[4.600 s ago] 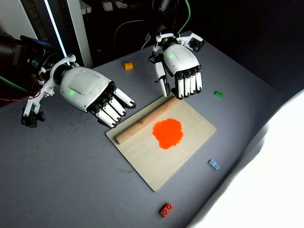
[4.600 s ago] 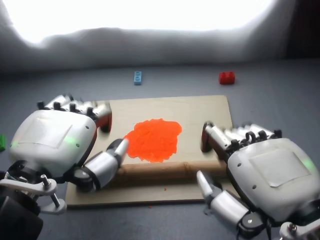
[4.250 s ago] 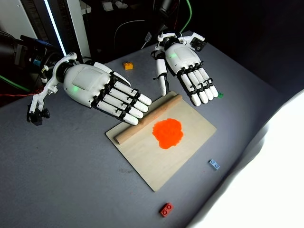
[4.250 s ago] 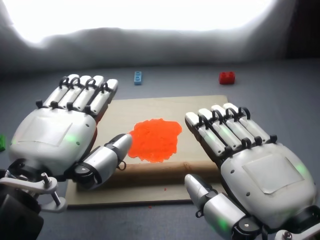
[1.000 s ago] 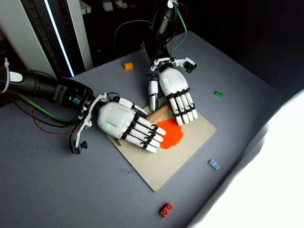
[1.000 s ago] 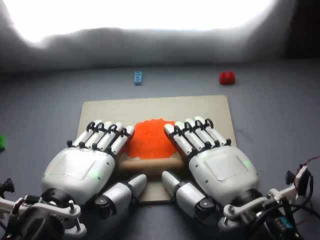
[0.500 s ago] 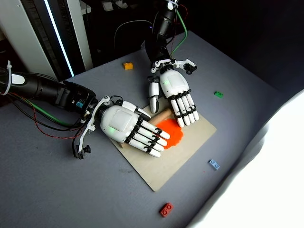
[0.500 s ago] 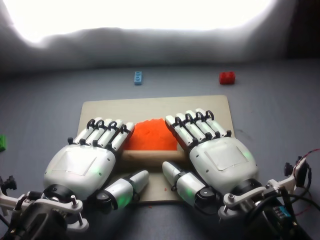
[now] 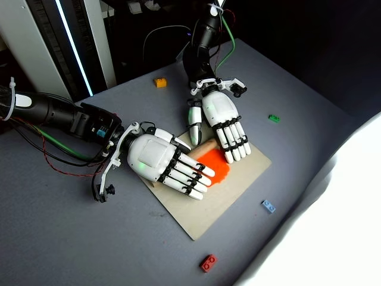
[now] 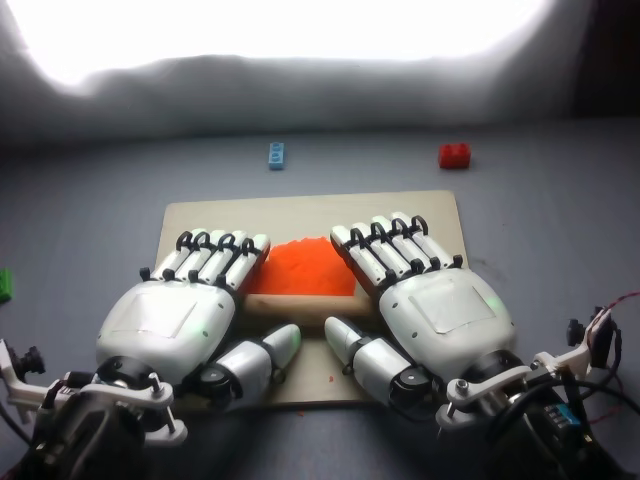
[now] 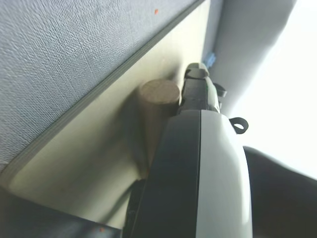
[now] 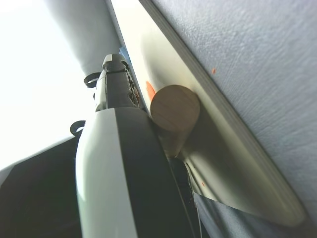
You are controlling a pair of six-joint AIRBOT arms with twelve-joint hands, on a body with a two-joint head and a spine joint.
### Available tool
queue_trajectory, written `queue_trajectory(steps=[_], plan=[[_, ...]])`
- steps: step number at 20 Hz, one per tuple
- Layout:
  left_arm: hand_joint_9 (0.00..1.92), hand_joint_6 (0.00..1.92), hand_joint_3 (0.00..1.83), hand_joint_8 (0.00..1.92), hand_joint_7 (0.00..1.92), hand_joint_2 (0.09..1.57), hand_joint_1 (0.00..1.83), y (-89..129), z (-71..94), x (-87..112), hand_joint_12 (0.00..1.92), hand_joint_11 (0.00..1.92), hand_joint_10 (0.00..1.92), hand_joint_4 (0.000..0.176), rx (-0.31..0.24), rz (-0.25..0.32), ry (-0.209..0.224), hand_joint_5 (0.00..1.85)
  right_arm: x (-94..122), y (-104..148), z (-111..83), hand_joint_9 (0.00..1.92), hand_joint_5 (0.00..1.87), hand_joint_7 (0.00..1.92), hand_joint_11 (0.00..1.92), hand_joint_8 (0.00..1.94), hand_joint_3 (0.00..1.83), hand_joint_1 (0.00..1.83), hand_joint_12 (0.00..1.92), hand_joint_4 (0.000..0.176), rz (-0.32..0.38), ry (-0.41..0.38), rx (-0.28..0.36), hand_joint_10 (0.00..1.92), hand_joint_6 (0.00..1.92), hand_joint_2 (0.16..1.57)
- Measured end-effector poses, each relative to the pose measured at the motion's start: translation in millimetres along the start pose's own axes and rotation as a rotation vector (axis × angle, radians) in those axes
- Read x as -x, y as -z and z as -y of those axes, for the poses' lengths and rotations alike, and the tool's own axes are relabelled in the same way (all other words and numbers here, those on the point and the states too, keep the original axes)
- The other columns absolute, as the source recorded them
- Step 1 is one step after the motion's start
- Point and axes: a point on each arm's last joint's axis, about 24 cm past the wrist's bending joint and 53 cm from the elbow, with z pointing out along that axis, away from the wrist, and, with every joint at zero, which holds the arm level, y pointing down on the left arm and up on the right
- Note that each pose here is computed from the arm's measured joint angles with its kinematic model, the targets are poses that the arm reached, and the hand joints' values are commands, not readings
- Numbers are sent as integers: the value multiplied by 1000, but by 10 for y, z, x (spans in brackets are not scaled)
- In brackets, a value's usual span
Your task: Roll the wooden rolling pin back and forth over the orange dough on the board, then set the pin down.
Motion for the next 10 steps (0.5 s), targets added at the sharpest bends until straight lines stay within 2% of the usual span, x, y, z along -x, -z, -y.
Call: queue_trajectory(steps=[10], plan=[[0, 0, 7, 0, 0, 1404, 0, -59, -40, 29, 0, 0, 0, 0, 12, 12, 50, 0, 28, -72, 11, 33, 54, 53, 0, 2, 1, 0, 0, 0, -5, -15, 7, 3, 2, 1487]])
